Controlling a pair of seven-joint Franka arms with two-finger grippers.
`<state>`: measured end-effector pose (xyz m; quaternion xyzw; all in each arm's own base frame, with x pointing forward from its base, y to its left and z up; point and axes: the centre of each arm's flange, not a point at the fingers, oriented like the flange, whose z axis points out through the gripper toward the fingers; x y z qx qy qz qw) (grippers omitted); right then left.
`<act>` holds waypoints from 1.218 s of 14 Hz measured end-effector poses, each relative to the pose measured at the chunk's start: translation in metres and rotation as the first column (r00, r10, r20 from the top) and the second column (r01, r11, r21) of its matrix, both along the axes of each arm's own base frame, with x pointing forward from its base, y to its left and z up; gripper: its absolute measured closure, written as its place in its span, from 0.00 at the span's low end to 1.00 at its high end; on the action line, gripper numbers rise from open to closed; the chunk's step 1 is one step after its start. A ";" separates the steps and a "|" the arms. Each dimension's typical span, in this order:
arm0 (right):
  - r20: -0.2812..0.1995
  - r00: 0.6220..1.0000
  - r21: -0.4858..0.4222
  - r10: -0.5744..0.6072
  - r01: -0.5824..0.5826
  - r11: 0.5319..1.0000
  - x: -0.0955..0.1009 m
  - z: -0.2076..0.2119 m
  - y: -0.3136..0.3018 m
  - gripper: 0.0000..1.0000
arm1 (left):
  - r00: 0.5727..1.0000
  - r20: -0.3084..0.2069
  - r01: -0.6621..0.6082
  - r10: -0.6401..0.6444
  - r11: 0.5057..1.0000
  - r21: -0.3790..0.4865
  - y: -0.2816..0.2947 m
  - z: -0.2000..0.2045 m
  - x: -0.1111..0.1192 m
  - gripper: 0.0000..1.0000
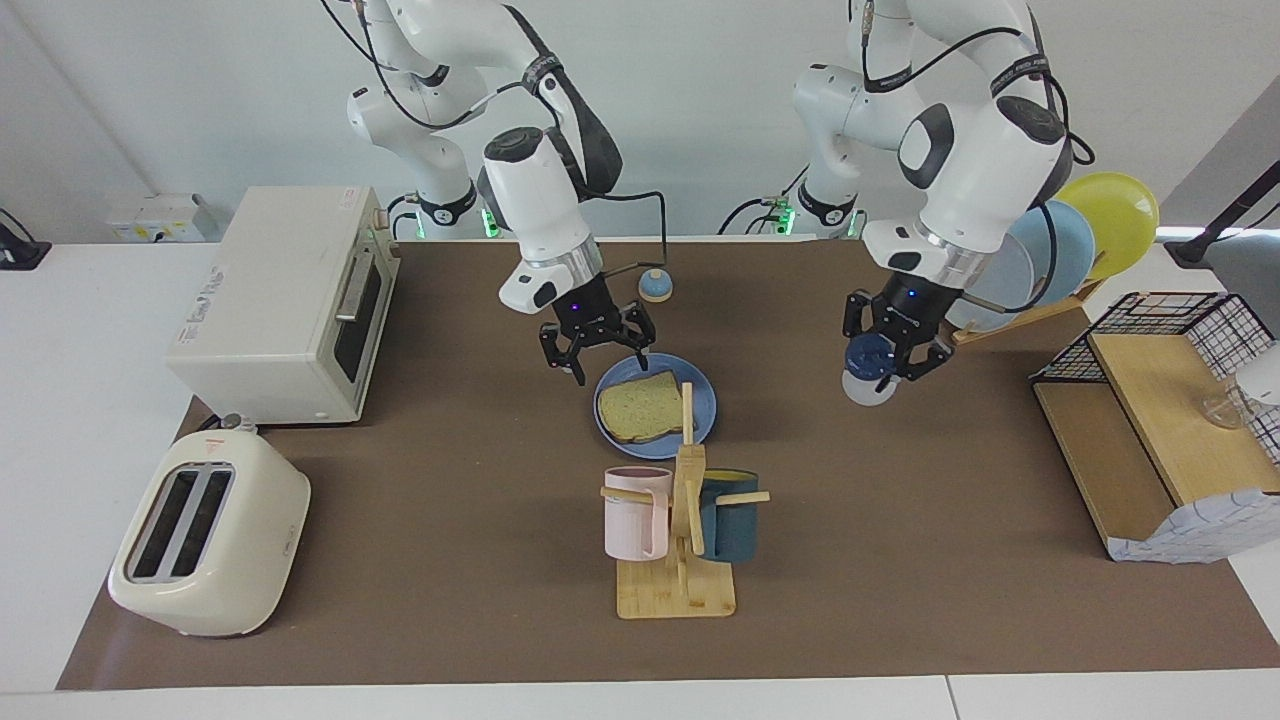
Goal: Put bread on plate and add seasoning
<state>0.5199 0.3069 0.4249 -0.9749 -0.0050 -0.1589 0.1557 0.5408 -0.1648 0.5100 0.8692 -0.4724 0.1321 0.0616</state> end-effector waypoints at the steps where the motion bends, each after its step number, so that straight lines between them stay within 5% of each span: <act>1: 0.004 1.000 0.003 0.008 -0.008 1.000 -0.002 0.004 0.005 0.00 | 0.999 -0.012 0.046 -0.046 0.999 0.012 -0.012 0.000 -0.015 0.55; 3: -0.036 0.999 -0.008 0.024 -0.024 1.000 0.000 0.023 0.009 0.00 | 0.990 -0.050 0.131 -0.129 0.990 0.046 -0.035 -0.003 -0.040 0.55; 7: -0.213 0.977 0.096 0.011 0.009 0.995 0.011 0.113 0.009 0.00 | 0.953 -0.102 0.295 -0.285 0.949 0.108 -0.058 -0.004 -0.064 0.55; 10: -0.254 0.967 0.169 0.008 0.036 0.985 0.003 0.149 0.007 0.00 | 0.916 -0.116 0.398 -0.384 0.908 0.132 -0.071 -0.003 -0.081 0.55; 13: -0.286 0.958 0.203 -0.008 0.069 0.977 -0.015 0.166 0.022 0.34 | 0.890 -0.117 0.454 -0.441 0.881 0.133 -0.076 -0.002 -0.099 0.55; 17: -0.325 0.946 0.248 0.000 0.086 0.965 -0.032 0.173 0.046 0.48 | 0.880 -0.114 0.473 -0.460 0.872 0.130 -0.074 -0.002 -0.106 0.55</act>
